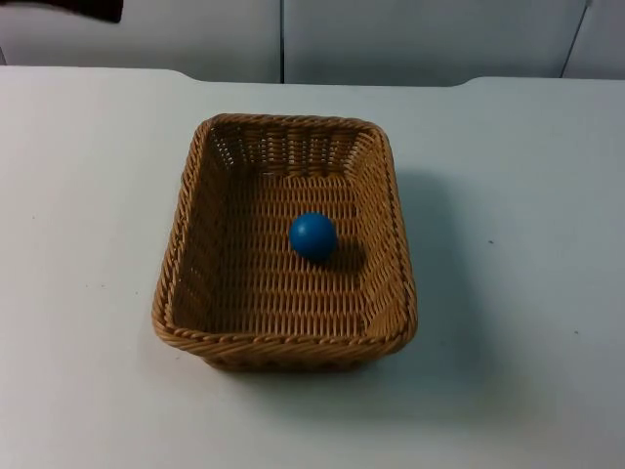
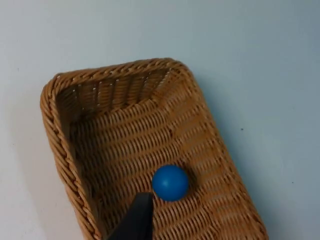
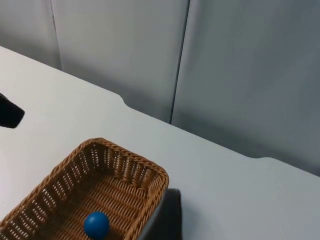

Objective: Pick up the basket with the left hand and place the ball into the basket with the right hand.

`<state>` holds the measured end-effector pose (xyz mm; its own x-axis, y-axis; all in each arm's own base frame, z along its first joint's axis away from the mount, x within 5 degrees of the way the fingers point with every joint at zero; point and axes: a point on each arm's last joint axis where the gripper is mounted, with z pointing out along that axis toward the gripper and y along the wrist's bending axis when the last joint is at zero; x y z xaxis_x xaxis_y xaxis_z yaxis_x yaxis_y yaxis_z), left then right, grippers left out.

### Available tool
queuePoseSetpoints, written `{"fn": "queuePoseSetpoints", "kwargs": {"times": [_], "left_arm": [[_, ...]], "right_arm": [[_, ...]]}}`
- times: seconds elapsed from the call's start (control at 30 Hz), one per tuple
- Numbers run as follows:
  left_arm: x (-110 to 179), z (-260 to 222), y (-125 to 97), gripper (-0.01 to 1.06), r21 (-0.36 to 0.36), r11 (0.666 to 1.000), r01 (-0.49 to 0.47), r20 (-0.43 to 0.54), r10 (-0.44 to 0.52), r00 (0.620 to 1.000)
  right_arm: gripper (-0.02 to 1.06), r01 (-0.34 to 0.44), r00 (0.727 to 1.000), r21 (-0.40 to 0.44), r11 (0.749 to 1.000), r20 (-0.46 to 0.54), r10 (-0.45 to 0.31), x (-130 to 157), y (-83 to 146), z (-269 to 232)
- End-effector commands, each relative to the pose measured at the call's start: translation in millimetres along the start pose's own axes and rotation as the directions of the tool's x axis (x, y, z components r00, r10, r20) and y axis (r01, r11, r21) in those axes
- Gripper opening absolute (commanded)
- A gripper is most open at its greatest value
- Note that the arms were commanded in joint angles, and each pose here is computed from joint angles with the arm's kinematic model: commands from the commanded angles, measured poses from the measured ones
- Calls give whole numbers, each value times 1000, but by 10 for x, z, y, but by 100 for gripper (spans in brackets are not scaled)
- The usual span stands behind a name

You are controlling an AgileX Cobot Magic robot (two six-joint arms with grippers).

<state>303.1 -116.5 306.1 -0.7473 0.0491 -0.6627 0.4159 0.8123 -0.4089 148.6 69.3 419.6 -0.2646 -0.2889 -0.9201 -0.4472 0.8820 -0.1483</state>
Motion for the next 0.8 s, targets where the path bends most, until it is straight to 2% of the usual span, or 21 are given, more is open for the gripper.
{"fn": "queuePoseSetpoints", "kwargs": {"times": [0.0, 0.2, 0.33, 0.43, 0.47, 0.53, 0.77], "left_arm": [[-2, -200, -125, 95, 17, 999, -46, 15, 46, 999], [18, -667, -402, 95, 33, 986, -161, 87, 158, 984], [104, -897, -493, 95, 28, 982, -185, 142, 179, 973], [352, -1066, -506, 95, 3, 984, -178, 195, 174, 965], [352, -1066, -506, 95, 3, 984, -178, 195, 174, 965], [540, -1128, -488, 95, -14, 984, -176, 208, 175, 962], [1003, -1320, -458, 95, -78, 967, -243, 209, 254, 944]], "right_arm": [[76, -4, 1000, 3, 1000, 8, 4, 16, -7, -68], [76, 5, 1000, 3, 1000, 16, -5, 210, 18, -161], [76, 4, 1000, 2, 1000, 25, -4, 385, 44, -188], [76, -23, 999, -16, 1000, 36, 23, 537, 80, -254], [76, -23, 999, -16, 1000, 36, 23, 537, 80, -254], [76, -36, 998, -26, 999, 41, 37, 592, 95, -295], [76, -26, 1000, -47, 999, 3, 26, 794, 135, -402]]}}
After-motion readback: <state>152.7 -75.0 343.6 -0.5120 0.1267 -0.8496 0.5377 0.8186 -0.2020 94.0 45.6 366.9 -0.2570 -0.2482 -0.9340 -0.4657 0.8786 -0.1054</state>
